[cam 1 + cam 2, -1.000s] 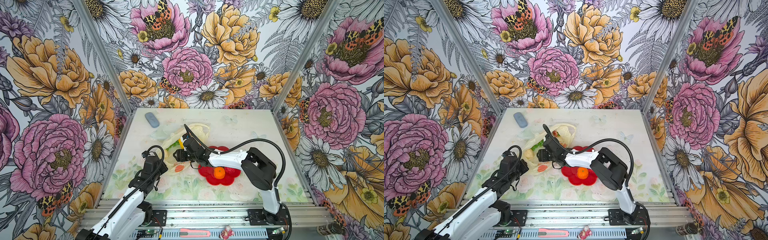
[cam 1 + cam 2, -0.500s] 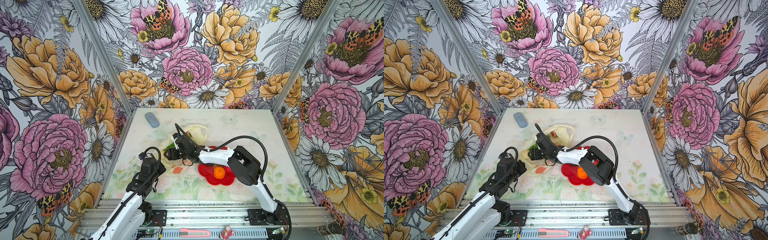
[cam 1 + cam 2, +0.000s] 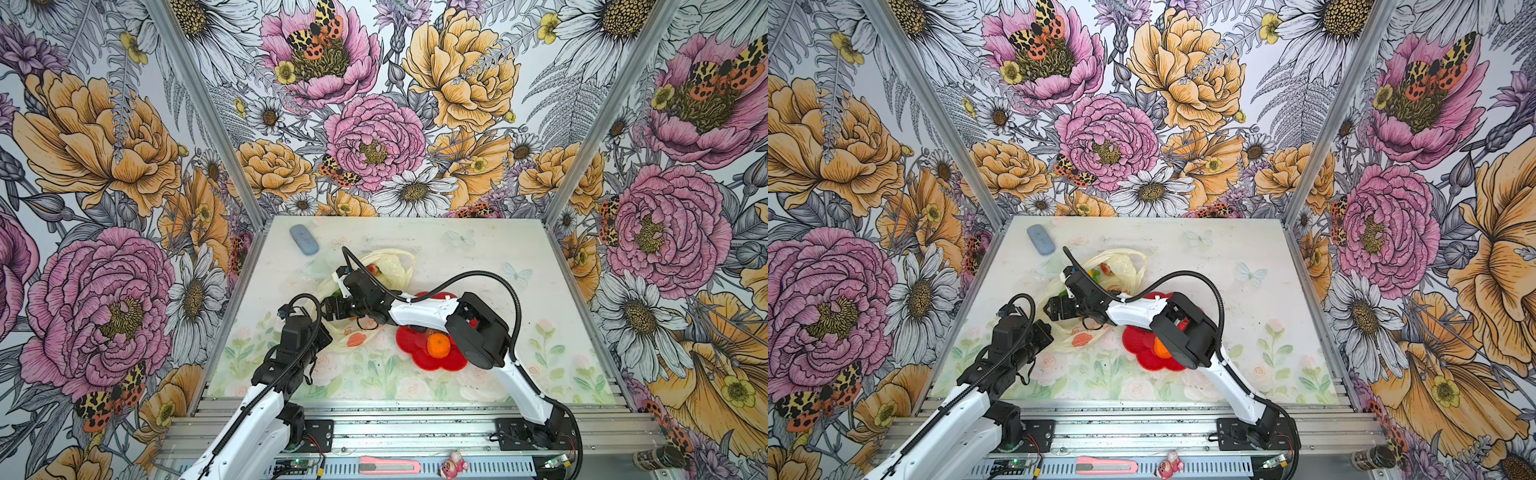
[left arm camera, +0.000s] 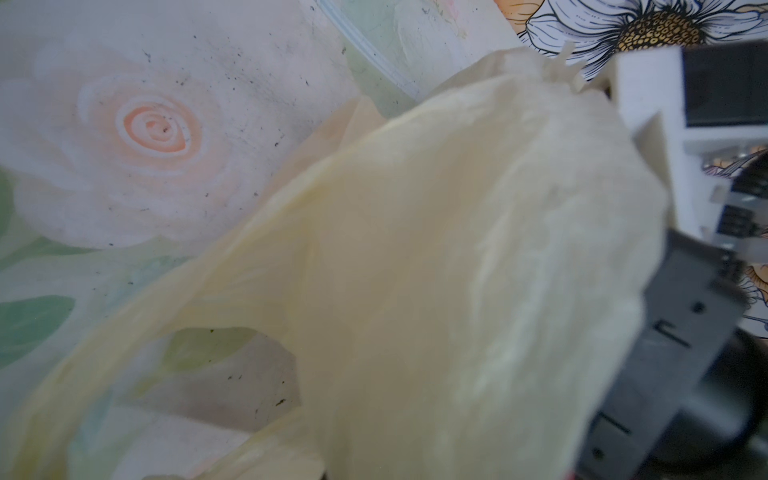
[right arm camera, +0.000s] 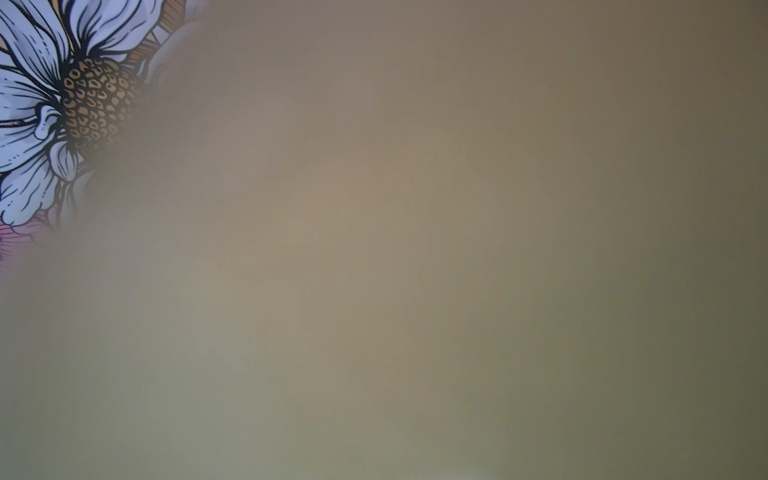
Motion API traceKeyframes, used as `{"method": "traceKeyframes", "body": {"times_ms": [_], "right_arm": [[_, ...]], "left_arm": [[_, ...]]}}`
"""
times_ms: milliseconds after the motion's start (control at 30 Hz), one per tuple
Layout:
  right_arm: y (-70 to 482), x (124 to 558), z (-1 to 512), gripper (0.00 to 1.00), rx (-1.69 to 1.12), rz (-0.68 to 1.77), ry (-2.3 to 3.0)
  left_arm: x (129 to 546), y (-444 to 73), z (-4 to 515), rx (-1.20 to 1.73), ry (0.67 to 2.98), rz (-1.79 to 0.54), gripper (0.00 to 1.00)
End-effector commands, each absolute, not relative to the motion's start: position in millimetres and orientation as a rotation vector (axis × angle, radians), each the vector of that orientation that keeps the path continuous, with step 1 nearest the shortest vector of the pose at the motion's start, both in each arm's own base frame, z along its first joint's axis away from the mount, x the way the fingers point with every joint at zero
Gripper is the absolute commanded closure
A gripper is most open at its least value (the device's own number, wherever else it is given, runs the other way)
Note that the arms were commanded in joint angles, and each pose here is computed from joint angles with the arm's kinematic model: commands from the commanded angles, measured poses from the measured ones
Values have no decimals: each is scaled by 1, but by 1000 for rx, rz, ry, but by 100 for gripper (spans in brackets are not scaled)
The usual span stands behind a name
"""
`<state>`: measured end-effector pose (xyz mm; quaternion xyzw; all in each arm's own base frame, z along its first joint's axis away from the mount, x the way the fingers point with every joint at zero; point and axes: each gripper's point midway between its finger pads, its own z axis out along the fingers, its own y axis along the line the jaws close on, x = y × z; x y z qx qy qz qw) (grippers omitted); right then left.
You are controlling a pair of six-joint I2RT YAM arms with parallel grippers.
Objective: Take the fake fruits out of the plastic bag
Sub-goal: 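Close the right gripper on the beige fruit inside the bag, then lift the beige fruit out and carry it over the red plate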
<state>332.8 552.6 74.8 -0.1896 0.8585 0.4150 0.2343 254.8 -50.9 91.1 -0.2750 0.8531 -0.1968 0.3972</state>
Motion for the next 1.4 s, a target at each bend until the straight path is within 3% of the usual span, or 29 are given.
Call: {"method": "traceKeyframes", "body": {"times_ms": [0,300,467,633,1367], "right_arm": [[567,329,64,10,-562,1140,2351],[551,347,35,16,-515,902,2413],[528,355,54,27,-486,810,2384],[508,360,74,32,-469,740,2345],[476,325,167,37,-519,968,2206]], "left_arm": [[258,-59,100,-633,2142,-539,100],[257,-61,106,-608,2124,-532,100],[253,-49,97,-661,2147,-457,100],[253,-44,94,-690,2149,-436,100],[271,-55,87,-641,2200,-456,100]]}}
